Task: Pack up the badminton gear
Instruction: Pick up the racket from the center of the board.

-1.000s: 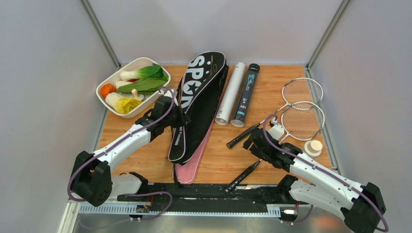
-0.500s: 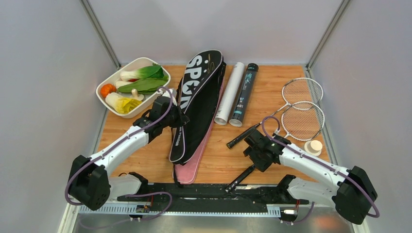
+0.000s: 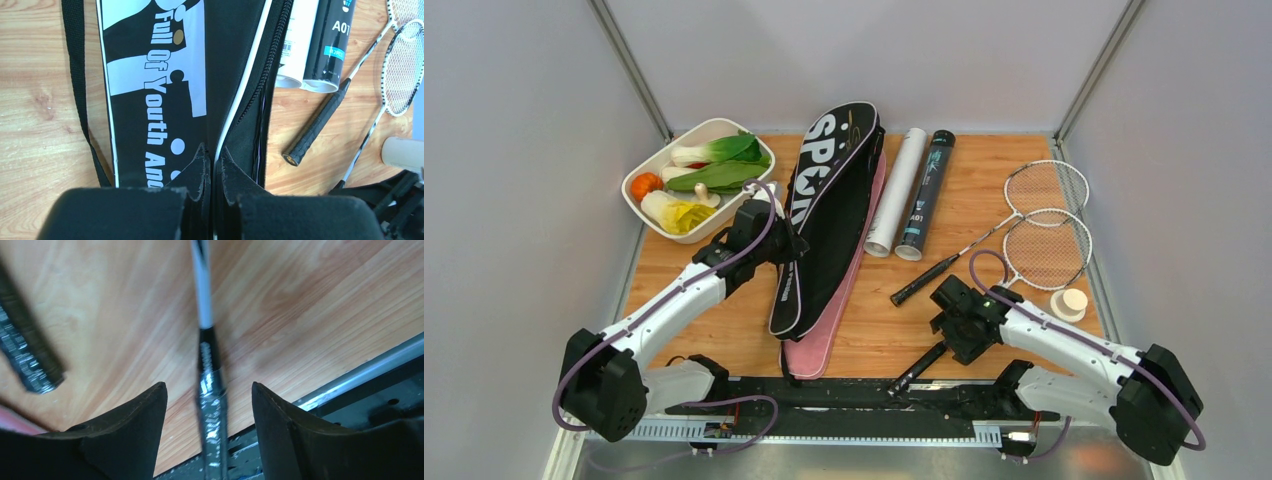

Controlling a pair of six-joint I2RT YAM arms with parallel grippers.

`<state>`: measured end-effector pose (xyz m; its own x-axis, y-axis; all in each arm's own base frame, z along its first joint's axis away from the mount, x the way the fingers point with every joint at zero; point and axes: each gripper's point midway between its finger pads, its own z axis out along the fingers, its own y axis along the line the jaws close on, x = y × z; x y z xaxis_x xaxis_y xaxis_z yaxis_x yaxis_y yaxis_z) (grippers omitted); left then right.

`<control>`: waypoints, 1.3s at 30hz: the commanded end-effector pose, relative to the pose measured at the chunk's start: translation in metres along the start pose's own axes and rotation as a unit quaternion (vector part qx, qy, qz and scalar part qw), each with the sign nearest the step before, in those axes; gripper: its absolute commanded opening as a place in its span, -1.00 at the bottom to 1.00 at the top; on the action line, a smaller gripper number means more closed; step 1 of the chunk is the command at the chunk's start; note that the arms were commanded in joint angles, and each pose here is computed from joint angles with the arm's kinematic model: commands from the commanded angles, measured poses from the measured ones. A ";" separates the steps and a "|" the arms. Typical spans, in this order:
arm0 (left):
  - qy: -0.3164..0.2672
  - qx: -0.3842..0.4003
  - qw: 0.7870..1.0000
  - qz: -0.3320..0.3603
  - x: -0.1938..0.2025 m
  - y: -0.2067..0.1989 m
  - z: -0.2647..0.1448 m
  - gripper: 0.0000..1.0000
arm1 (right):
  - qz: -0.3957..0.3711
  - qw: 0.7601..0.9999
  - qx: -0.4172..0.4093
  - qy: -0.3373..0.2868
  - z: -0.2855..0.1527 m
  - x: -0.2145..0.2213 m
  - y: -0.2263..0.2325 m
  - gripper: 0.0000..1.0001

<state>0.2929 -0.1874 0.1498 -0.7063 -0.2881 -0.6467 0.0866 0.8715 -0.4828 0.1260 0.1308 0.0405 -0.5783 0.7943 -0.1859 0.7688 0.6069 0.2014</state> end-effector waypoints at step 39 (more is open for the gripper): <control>-0.036 0.021 0.999 -0.008 -0.018 -0.011 -0.009 -1.00 | -0.228 0.896 -0.261 -0.279 -0.128 -0.099 0.104 -1.00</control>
<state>0.2912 -0.1861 0.1486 -0.7081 -0.2921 -0.6429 0.0791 0.8719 -0.4832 0.2076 0.1196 0.1514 -0.5147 0.5954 -0.6170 0.3799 0.8034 0.4585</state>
